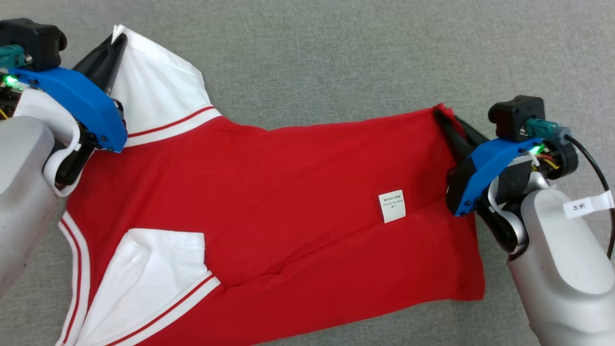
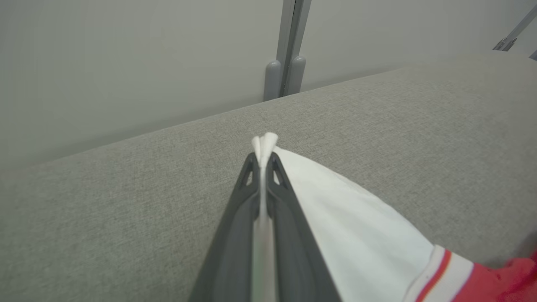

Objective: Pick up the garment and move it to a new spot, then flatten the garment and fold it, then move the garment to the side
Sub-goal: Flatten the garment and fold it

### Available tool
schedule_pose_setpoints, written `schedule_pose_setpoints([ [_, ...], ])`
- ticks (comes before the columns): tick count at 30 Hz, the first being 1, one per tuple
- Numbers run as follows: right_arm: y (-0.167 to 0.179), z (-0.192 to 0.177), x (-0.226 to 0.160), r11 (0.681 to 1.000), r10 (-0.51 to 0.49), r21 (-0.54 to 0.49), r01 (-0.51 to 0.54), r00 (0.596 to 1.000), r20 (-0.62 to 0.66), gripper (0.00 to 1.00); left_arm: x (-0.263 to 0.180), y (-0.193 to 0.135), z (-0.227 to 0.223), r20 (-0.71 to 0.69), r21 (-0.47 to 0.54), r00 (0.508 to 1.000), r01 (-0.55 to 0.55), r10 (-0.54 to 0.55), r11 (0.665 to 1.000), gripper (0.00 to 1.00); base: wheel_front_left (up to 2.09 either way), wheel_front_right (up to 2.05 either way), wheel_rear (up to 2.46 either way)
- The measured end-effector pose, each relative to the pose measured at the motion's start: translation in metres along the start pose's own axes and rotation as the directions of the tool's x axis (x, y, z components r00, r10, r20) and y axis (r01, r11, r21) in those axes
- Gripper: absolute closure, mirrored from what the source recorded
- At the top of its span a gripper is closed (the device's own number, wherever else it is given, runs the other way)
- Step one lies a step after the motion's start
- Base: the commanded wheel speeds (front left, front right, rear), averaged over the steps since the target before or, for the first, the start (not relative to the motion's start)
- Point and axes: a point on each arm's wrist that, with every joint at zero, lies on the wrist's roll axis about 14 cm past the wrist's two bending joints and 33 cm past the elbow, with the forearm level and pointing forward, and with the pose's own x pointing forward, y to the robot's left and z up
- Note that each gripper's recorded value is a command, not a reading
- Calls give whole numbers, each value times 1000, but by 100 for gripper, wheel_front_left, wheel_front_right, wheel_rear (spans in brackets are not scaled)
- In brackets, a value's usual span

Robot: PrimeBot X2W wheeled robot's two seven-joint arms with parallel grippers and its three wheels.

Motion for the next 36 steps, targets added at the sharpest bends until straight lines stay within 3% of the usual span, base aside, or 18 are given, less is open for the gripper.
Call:
schedule_pose_setpoints([
  [5, 0, 13, -4, 1000, -6, -16, 8, 996, 86, 100, -17, -8, 24, 115, -5, 993, 10, -9, 1000, 100, 0, 0, 0],
  [18, 17, 5, -26, 999, 29, -19, -26, 983, 179, 100, -97, -43, 28, 239, -23, 970, 49, -42, 999, 100, 0, 0, 0],
  [26, 25, -2, -38, 999, 44, -22, -40, 973, 227, 100, -163, -71, -24, 222, -102, 975, -2, 25, 995, 100, 0, 0, 0],
  [36, 27, -11, -57, 999, 41, -12, -40, 960, 276, 100, -193, -95, -68, 163, -165, 985, -26, 53, 986, 100, 0, 0, 0],
])
